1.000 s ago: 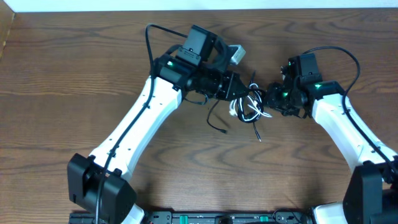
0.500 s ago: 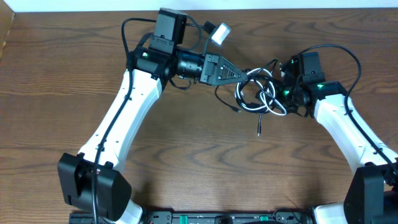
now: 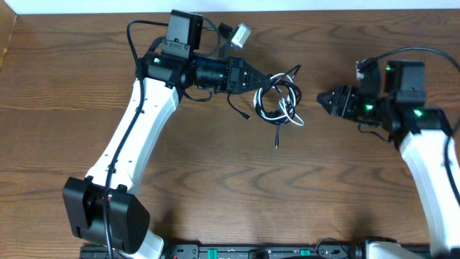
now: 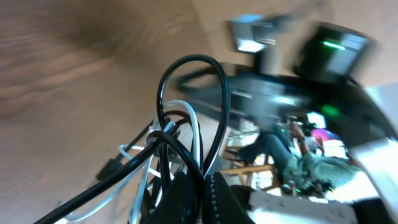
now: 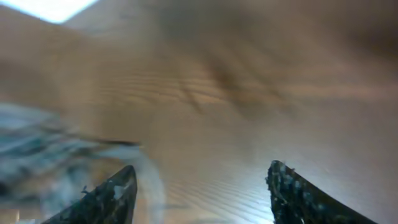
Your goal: Untangle cables
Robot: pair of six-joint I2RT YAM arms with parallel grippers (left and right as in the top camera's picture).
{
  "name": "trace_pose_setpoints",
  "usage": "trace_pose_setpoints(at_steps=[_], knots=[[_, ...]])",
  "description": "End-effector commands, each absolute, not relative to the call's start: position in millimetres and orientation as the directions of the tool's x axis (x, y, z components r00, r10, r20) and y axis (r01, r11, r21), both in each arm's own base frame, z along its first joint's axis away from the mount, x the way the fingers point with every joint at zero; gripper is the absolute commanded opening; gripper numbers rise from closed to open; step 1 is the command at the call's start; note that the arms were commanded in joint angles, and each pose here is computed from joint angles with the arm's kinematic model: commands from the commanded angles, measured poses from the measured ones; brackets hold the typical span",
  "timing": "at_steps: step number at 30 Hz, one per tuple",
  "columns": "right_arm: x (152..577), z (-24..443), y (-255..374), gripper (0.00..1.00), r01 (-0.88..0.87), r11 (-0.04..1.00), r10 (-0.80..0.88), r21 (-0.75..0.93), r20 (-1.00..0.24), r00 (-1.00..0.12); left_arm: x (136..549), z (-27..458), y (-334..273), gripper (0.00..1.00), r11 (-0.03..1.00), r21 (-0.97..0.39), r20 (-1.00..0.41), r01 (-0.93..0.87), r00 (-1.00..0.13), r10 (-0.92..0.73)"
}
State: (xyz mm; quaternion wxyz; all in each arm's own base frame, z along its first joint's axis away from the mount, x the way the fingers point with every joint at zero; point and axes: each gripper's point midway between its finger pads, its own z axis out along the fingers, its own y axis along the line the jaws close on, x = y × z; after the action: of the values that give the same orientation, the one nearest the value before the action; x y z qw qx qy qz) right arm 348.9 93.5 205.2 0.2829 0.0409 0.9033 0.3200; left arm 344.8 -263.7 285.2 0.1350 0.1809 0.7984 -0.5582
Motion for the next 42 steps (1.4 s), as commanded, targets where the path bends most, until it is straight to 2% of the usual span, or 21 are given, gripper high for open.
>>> trace_pose_setpoints(at_steps=[1,5,12,17,22,27,33,36,39,42], knots=[[328,245,124,0.64,-0.320,0.725,0.145,0.610,-0.589,-0.795,353,279,-260,0.08,0.369,-0.825,-0.416,0.429,-0.902,0.117],[319,247,147,0.62,-0.365,0.706,0.097,0.607,-0.594,-0.799,353,279,-260,0.07,0.374,-0.843,-0.378,0.386,-0.921,0.100],[332,222,174,0.57,-0.268,0.759,0.124,0.593,-0.536,-0.835,354,275,-261,0.08,0.403,-0.868,-0.291,0.289,-0.955,0.059],[353,190,175,0.58,-0.134,0.832,0.189,0.539,-0.501,-0.845,352,275,-263,0.07,0.403,-0.878,-0.260,0.258,-0.964,0.051],[367,144,170,0.55,0.012,0.862,0.253,0.506,-0.409,-0.877,350,276,-263,0.07,0.396,-0.892,-0.220,0.217,-0.975,0.039],[379,103,149,0.53,0.153,0.889,0.323,0.432,-0.353,-0.878,339,290,-268,0.07,0.306,-0.930,-0.188,0.204,-0.979,0.082],[387,83,122,0.43,0.233,0.884,0.375,0.405,-0.317,-0.871,329,306,-266,0.08,0.206,-0.959,-0.169,0.192,-0.978,0.126],[385,79,120,0.40,0.241,0.881,0.377,0.408,-0.295,-0.878,331,307,-262,0.07,0.199,-0.960,-0.173,0.194,-0.977,0.122],[383,78,120,0.40,0.214,0.892,0.347,0.398,-0.301,-0.888,339,297,-259,0.07,0.259,-0.934,-0.229,0.246,-0.969,0.097],[378,76,119,0.44,0.211,0.899,0.333,0.384,-0.288,-0.898,354,257,-245,0.08,0.488,-0.848,-0.222,0.206,-0.975,0.024]])
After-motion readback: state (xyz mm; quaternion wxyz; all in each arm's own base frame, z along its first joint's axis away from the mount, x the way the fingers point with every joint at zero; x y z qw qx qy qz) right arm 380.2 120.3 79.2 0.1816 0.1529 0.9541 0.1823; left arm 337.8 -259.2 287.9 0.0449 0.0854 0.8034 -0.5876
